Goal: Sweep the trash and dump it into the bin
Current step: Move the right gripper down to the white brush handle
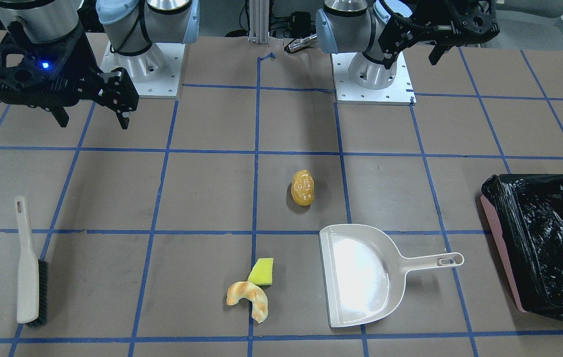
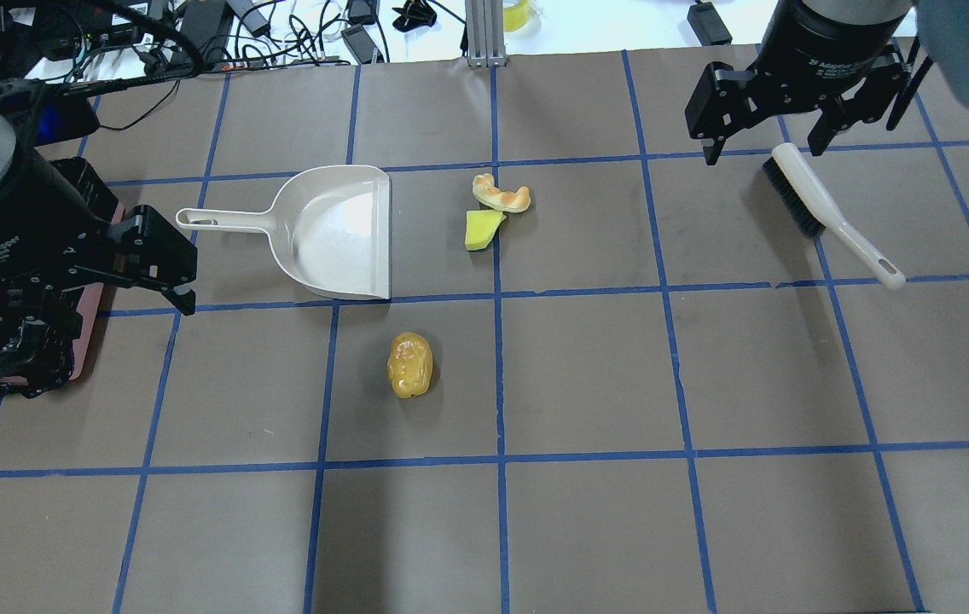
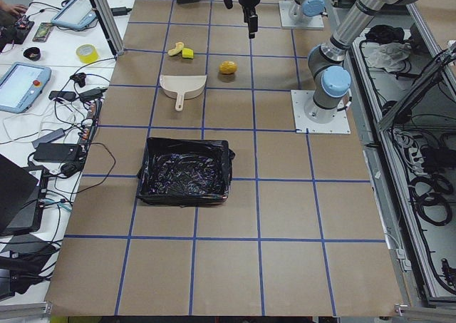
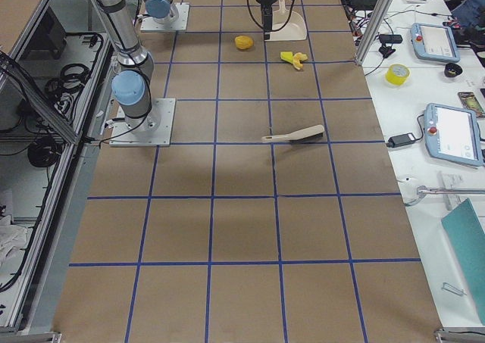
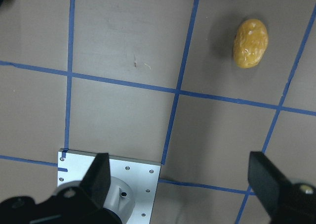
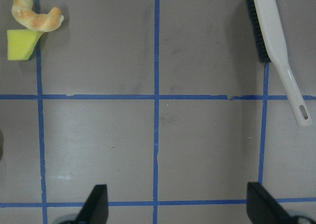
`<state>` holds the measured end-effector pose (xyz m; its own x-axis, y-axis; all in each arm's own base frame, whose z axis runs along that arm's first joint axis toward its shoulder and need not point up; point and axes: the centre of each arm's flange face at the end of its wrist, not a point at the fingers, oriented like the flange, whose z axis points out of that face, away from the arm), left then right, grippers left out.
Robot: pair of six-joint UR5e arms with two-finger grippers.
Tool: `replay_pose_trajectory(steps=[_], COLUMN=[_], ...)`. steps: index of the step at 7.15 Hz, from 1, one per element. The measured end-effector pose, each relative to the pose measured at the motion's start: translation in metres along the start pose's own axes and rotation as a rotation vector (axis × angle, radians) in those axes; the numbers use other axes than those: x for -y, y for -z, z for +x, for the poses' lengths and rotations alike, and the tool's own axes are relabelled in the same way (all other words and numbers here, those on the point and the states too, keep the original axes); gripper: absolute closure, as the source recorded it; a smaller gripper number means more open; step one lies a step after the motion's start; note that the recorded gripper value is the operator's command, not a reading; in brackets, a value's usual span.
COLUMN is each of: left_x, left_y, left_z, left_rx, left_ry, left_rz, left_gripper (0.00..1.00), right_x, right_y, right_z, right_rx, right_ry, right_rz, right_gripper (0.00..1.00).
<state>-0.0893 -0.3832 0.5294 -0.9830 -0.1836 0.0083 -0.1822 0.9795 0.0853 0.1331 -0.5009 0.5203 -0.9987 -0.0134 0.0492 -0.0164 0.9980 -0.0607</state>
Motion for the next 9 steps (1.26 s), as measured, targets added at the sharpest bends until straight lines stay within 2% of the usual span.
replay_pose_trajectory(steps=[3,5,7,9], left_x=[0.001,0.001,0.001,0.001], left_y=[0.0,0.001,0.001,0.002], left_z=[0.0,0.0,0.001,0.0], left_rx=[0.001,0.001,0.0,0.001], left_ry=[-0.003,-0.003,-0.004,-0.004], left_rz=[0.003,0.01,0.013,0.014], left_gripper=[0.0,0.0,0.0,0.0], right_x=[0.003,0.019,0.043,0.069], right_y=[-0.004,-0.023,-0.061,-0.11], right_z=[0.006,0.04,0.109,0.171], right_rx=[-0.007,-0.006,0.009,0.018], right_ry=[0.014,0.111,0.174,0.251], right_rz=[-0.008,-0.041,-0.091,-0.105], right_gripper=[0.0,0.0,0.01,0.02])
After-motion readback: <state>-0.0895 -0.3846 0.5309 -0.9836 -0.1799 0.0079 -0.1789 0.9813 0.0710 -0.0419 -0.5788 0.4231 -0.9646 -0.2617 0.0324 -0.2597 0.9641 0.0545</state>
